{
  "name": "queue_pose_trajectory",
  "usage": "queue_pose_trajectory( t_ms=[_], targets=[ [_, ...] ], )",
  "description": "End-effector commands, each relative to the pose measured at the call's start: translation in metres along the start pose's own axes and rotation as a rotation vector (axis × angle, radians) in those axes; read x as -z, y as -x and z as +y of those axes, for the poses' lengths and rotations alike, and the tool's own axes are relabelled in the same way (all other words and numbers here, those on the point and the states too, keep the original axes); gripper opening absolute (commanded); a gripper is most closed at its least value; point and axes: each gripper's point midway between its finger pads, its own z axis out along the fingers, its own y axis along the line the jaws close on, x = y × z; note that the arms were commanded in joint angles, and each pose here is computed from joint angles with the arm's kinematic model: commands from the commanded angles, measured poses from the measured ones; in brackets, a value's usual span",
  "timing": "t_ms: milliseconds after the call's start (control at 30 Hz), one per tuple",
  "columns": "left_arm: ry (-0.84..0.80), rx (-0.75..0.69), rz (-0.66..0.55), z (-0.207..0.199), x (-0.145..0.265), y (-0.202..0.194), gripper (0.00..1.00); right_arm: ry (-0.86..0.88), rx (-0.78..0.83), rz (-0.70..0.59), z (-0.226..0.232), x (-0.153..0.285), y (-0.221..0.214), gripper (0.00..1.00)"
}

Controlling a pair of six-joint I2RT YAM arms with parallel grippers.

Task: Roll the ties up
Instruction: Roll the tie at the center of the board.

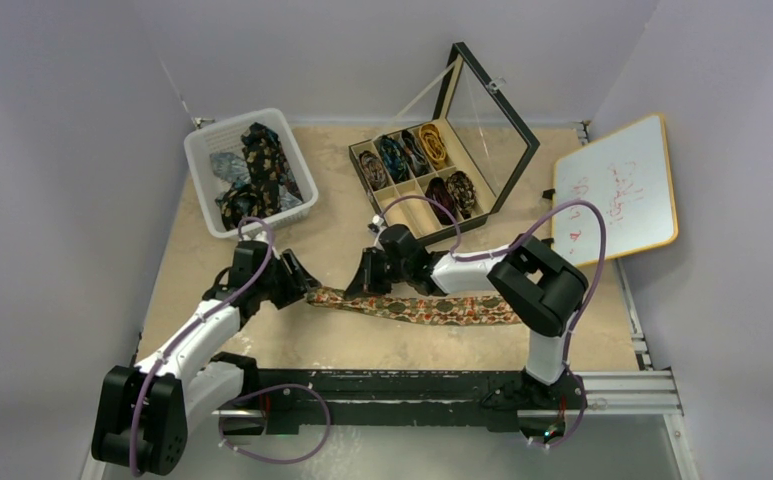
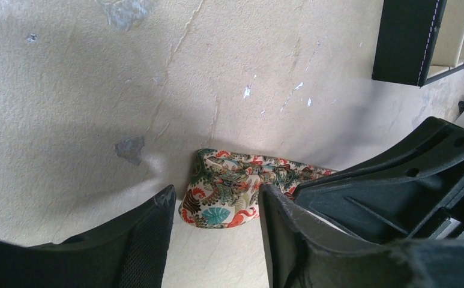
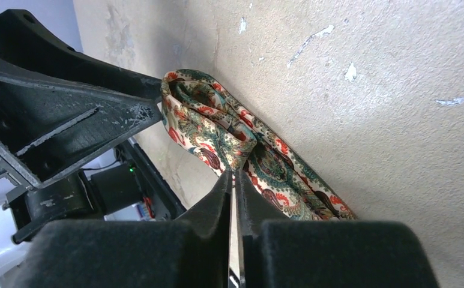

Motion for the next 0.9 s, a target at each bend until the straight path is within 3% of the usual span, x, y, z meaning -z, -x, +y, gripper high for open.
queue_pose_trajectory(
  t_ms=[0, 100, 267, 867],
  targets=[
    [-0.035, -0.022, -0.009, -0.003, 0.0, 0.001, 0.5, 0.043, 0.033, -0.027, 0.012, 0.009, 0.006, 0.16],
    [-0.043, -0.022, -0.009, -0.003, 0.0, -0.001, 0.45, 0.062, 0.019, -0.025, 0.015, 0.007, 0.006, 0.26],
    [-0.069, -0.025, -0.004, -0.005, 0.0, -0.003, 0.38, 0.054, -0.001, -0.006, 0.009, -0.001, 0.002, 0.33],
    [-0.045, 0.024, 0.025, 0.004, -0.004, -0.014, 0.3, 0.022, -0.035, -0.007, -0.003, -0.006, -0.001, 0.36]
  ],
)
